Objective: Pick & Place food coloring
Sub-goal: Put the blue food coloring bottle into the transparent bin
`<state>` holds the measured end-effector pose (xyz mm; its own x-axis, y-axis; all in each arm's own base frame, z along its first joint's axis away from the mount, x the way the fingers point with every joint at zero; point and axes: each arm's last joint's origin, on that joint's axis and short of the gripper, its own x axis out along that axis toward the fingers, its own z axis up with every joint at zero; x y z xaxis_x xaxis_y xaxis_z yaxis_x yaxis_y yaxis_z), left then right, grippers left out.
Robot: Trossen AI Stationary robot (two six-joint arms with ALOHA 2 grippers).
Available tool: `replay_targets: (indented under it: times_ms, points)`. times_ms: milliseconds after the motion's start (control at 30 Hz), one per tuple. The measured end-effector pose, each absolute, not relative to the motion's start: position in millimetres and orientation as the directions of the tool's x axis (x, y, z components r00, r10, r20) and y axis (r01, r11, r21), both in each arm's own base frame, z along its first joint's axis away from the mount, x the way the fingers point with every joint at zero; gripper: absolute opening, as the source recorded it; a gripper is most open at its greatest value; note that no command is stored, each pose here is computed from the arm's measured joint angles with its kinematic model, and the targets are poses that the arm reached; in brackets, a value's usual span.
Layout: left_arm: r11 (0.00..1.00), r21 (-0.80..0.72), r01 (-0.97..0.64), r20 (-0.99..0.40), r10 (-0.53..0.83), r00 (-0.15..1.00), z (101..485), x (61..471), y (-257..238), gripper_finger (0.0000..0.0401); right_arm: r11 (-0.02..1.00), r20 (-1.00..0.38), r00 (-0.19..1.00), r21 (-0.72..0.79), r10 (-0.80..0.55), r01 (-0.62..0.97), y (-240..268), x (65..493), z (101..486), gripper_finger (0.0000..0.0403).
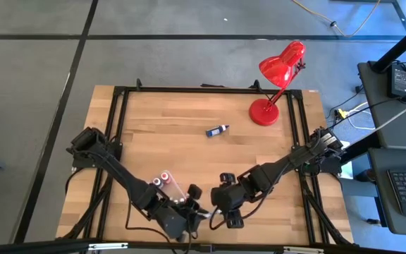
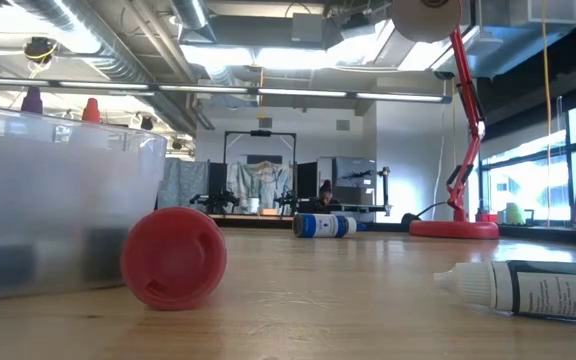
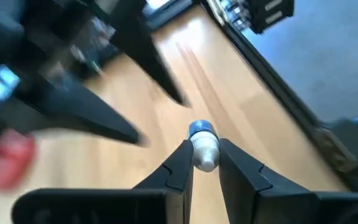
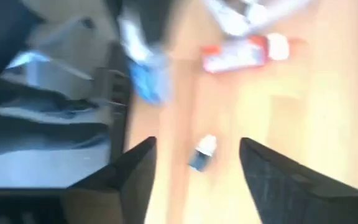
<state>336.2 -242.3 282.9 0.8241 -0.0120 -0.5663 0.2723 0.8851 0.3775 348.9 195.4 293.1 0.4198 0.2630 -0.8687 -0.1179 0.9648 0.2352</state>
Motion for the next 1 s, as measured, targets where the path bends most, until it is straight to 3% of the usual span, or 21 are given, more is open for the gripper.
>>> replay_targets:
  times_ms: [133, 300, 567, 733, 1000]
  points:
    - [0.965, 0.203, 0.167, -0.647, 0.004, 0.762, 275, 323, -247, 0.0055, 0.984, -0.895, 0.413, 0.176, 0.170, -0.023, 194, 344, 285, 0.0260]
    - [0.997, 0.040, -0.064, -0.752, 0.072, 0.655, 263, 304, -247, 0.0055, 0.985, -0.903, 0.396, 0.174, 0.165, -0.012, 204, 337, 263, 0.0267]
    - [0.912, -0.052, -0.407, -0.884, 0.148, 0.443, 250, 285, -235, 0.0055, 0.978, -0.889, 0.419, 0.206, 0.186, 0.004, 216, 327, 217, 0.0250]
    - [0.861, -0.087, -0.500, -0.932, 0.107, 0.346, 234, 285, -236, 0.0055, 0.972, -0.861, 0.455, 0.228, 0.225, -0.050, 222, 319, 191, 0.0237]
    - [0.769, -0.087, -0.633, -0.947, 0.134, 0.293, 218, 286, -231, 0.0057, 0.975, -0.859, 0.465, 0.216, 0.217, -0.056, 219, 307, 161, 0.0214]
